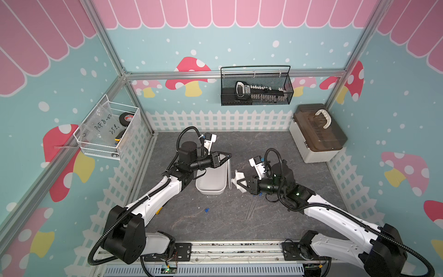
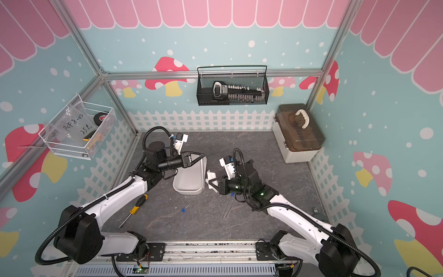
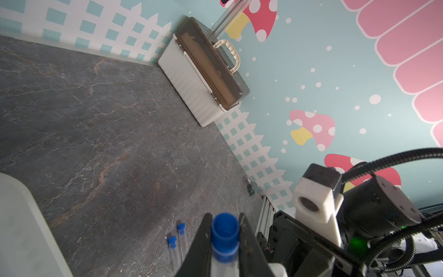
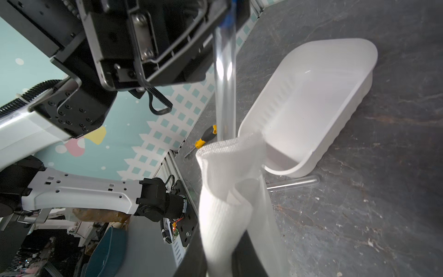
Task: Wipe the exteriors of test tubes
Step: Wipe the dirt from the test tube.
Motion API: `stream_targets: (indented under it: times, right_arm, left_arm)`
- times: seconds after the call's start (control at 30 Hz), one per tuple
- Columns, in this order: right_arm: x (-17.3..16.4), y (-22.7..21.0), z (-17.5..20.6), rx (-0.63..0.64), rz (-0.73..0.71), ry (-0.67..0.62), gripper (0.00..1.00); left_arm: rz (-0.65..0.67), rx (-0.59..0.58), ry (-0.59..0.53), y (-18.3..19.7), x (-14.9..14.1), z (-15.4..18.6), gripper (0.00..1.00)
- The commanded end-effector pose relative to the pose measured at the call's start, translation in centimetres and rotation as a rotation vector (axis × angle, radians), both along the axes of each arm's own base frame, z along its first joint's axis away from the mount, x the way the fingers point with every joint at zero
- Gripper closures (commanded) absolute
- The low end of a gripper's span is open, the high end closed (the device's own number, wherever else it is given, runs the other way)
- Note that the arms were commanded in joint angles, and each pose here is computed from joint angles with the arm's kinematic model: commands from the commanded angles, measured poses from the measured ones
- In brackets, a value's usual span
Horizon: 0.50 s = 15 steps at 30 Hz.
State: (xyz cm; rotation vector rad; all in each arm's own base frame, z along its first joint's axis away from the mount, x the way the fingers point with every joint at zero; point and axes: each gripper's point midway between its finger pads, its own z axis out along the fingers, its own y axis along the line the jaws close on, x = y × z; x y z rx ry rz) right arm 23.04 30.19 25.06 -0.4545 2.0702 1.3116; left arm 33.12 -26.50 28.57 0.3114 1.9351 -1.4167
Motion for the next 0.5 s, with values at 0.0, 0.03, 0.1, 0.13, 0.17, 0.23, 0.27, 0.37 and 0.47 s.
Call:
stream_targets:
  times: [0.0,0.03,0.1,0.13,0.17,0.23,0.27,0.37,0.47]
  right_arm:
    - [1.1,1.0,1.9,0.001,0.025,-0.072,0.86]
    - [1.3,1.3,2.2,0.003,0.028,-0.075,0.86]
    - [1.7,1.5,2.4,0.003,0.025,-0.080,0.86]
    - [1.9,1.3,2.3,0.000,0.016,-0.077,0.86]
    - [2.0,1.2,2.0,-0.004,0.008,-0.071,0.86]
    - [2.1,0.6,1.3,-0.020,-0.020,-0.055,0.86]
    - [2.1,0.3,0.9,-0.028,-0.036,-0.045,0.86]
    - [1.8,-1.2,-0.3,-0.043,-0.081,-0.020,0.86]
    - [1.5,-2.8,-1.4,-0.058,-0.129,0.000,0.86]
  left_arm:
    - [0.000,0.004,-0.006,0.1,-0.2,0.0,0.82]
    - [0.002,0.007,-0.005,0.1,-0.2,-0.1,0.82]
    - [0.010,0.016,-0.002,0.2,0.0,-0.3,0.82]
    - [0.016,0.022,-0.001,0.2,0.1,-0.4,0.82]
    - [0.020,0.030,0.002,0.3,0.2,-0.6,0.82]
    - [0.026,0.050,0.014,0.5,0.6,-1.1,0.82]
    - [0.029,0.062,0.020,0.7,0.8,-1.3,0.82]
    - [0.063,0.104,0.042,1.6,1.7,-2.2,0.82]
    - [0.095,0.143,0.053,2.7,2.8,-3.0,0.82]
